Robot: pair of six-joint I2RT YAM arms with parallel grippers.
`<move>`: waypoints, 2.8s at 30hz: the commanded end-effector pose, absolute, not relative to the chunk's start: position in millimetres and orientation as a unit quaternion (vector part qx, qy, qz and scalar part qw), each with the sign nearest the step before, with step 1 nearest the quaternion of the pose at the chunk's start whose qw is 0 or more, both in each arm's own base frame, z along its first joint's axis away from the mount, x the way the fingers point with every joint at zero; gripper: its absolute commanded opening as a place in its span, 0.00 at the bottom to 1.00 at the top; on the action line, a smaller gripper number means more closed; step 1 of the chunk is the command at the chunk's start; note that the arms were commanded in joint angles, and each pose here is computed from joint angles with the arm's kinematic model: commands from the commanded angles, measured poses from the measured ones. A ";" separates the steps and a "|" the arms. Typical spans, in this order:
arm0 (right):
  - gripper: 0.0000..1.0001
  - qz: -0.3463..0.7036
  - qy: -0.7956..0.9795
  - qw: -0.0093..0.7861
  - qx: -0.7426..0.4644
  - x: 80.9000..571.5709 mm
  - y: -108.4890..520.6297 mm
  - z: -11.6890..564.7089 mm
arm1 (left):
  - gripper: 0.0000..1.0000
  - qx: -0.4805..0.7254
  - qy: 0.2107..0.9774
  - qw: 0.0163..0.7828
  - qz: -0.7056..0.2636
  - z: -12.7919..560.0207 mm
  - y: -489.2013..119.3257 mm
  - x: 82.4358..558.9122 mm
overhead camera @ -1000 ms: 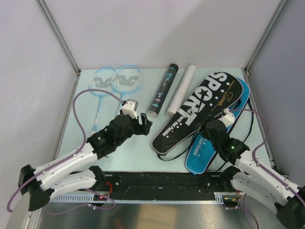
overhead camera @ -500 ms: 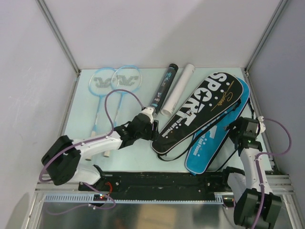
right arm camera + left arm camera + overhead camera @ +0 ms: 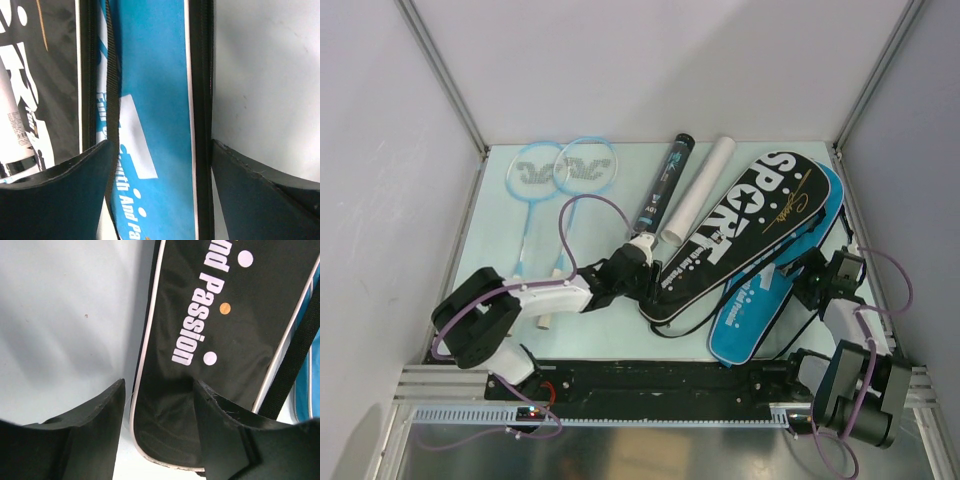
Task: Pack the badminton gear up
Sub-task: Pick up the racket bag from the center of the board, then place the racket bag at the racket bag.
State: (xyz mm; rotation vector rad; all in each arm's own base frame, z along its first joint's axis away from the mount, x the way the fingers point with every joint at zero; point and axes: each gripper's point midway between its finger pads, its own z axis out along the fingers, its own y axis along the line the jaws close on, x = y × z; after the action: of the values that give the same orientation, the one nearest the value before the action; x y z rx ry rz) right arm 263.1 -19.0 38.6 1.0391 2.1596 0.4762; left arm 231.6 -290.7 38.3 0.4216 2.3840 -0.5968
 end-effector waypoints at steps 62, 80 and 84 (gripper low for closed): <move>0.00 0.235 0.676 0.676 0.176 273.3 52.9 394.8 | 0.67 0.152 0.842 0.395 -0.334 182.6 -335.9 220.3; 0.09 0.266 0.792 0.484 0.260 286.3 112.2 145.0 | 0.77 0.039 0.859 0.481 -0.172 202.7 -153.8 278.2; 0.11 0.283 0.796 0.466 0.264 279.2 122.9 125.7 | 0.77 0.035 0.891 0.453 0.000 178.3 -91.6 290.2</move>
State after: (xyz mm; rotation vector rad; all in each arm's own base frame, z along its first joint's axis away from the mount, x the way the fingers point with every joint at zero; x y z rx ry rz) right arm 270.2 110.7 114.9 0.6114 2.0516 0.5959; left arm 283.2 -146.2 187.7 0.0318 2.1269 -0.3745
